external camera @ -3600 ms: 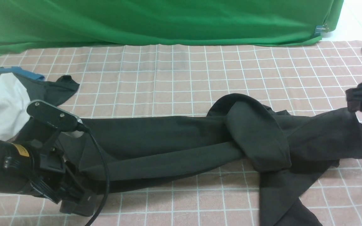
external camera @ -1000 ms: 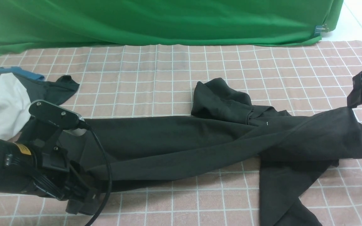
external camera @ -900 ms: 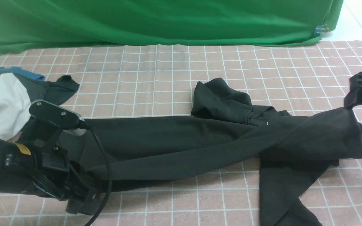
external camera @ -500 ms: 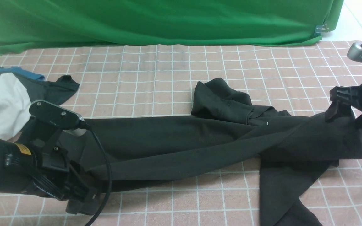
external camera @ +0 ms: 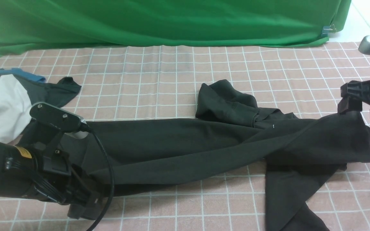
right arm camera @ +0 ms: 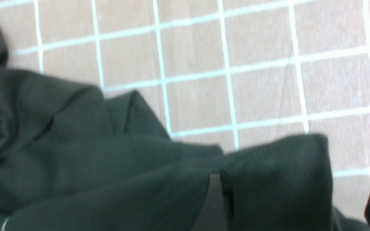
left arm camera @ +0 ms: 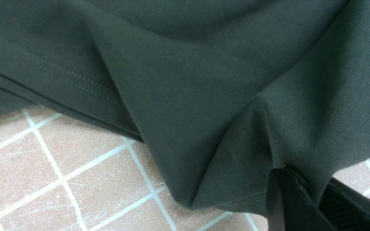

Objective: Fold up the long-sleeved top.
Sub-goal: Spread the long sleeves with your arms and place them on the tabletop

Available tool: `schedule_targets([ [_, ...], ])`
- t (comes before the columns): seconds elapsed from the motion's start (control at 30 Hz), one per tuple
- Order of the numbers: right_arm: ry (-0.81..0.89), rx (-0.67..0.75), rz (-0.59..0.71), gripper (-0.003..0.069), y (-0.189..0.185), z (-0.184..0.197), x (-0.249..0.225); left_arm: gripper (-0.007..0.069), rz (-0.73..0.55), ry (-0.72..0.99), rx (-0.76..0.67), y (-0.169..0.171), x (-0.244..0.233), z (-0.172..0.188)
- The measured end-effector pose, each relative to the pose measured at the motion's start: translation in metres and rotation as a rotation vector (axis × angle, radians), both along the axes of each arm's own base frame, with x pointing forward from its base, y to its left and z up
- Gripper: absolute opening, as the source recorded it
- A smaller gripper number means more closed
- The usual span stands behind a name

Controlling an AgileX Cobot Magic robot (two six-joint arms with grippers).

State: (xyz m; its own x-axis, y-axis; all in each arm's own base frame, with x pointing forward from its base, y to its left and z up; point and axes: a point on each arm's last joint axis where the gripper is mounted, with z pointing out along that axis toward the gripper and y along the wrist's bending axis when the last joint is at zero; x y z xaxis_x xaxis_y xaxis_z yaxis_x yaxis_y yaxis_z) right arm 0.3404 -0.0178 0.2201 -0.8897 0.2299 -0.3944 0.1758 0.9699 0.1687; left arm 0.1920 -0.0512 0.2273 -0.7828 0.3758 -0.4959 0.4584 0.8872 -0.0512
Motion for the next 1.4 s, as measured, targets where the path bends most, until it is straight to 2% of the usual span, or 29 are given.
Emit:
schedule_targets([
  [0.2,0.049,0.021,-0.009,0.0524,0.001,-0.019,0.006,0.0035,0.0,0.0,0.0,0.0,0.0,0.0],
  [0.53,0.028,0.049,-0.002,0.0377,0.003,-0.019,0.008,0.0035,0.002,0.001,-0.003,0.0,0.0,0.0],
  [0.63,0.022,0.042,0.012,0.0304,0.003,-0.019,0.008,0.0035,0.003,0.001,-0.006,0.0,0.0,0.0],
  [0.87,-0.024,0.004,0.071,0.0055,0.002,-0.016,0.011,0.0035,0.003,0.001,-0.006,0.0,0.0,0.0],
  [0.93,-0.043,0.001,0.074,0.0041,0.002,-0.011,0.01,0.0035,-0.003,0.007,-0.006,-0.001,-0.001,0.001],
  [1.0,-0.095,-0.015,0.093,0.0039,0.003,0.007,0.004,0.0035,-0.033,0.007,-0.002,-0.001,-0.002,0.008],
  [1.1,-0.252,-0.039,0.105,0.0037,0.005,0.06,-0.017,0.0035,-0.063,-0.056,-0.015,-0.003,-0.004,0.039],
  [1.13,-0.339,-0.056,0.111,0.0037,0.006,0.087,-0.031,0.0035,-0.066,-0.113,-0.022,-0.003,-0.003,0.06],
  [1.17,-0.354,-0.059,0.112,0.0037,0.006,0.092,-0.033,0.0035,-0.067,-0.123,-0.024,-0.003,-0.003,0.064],
  [1.23,-0.552,-0.087,0.113,0.0037,0.01,0.152,-0.071,0.0035,-0.072,-0.262,-0.022,-0.001,-0.005,0.114],
  [1.27,-0.621,-0.098,0.113,0.0037,0.01,0.174,-0.086,0.0035,-0.083,-0.33,-0.01,0.0,-0.006,0.14],
  [1.3,-0.635,-0.1,0.112,0.0037,0.01,0.178,-0.089,0.0035,-0.084,-0.36,-0.01,0.0,-0.007,0.15],
  [1.33,-0.7,-0.112,0.112,0.0037,0.011,0.199,-0.104,0.0035,-0.088,-0.399,0.01,0.002,-0.009,0.168],
  [1.37,-0.789,-0.132,0.111,0.0037,0.012,0.229,-0.128,0.0035,-0.085,-0.495,0.032,0.006,-0.015,0.206],
  [1.4,-0.838,-0.145,0.111,0.0037,0.012,0.247,-0.143,0.0035,-0.08,-0.545,0.056,0.008,-0.019,0.224],
])
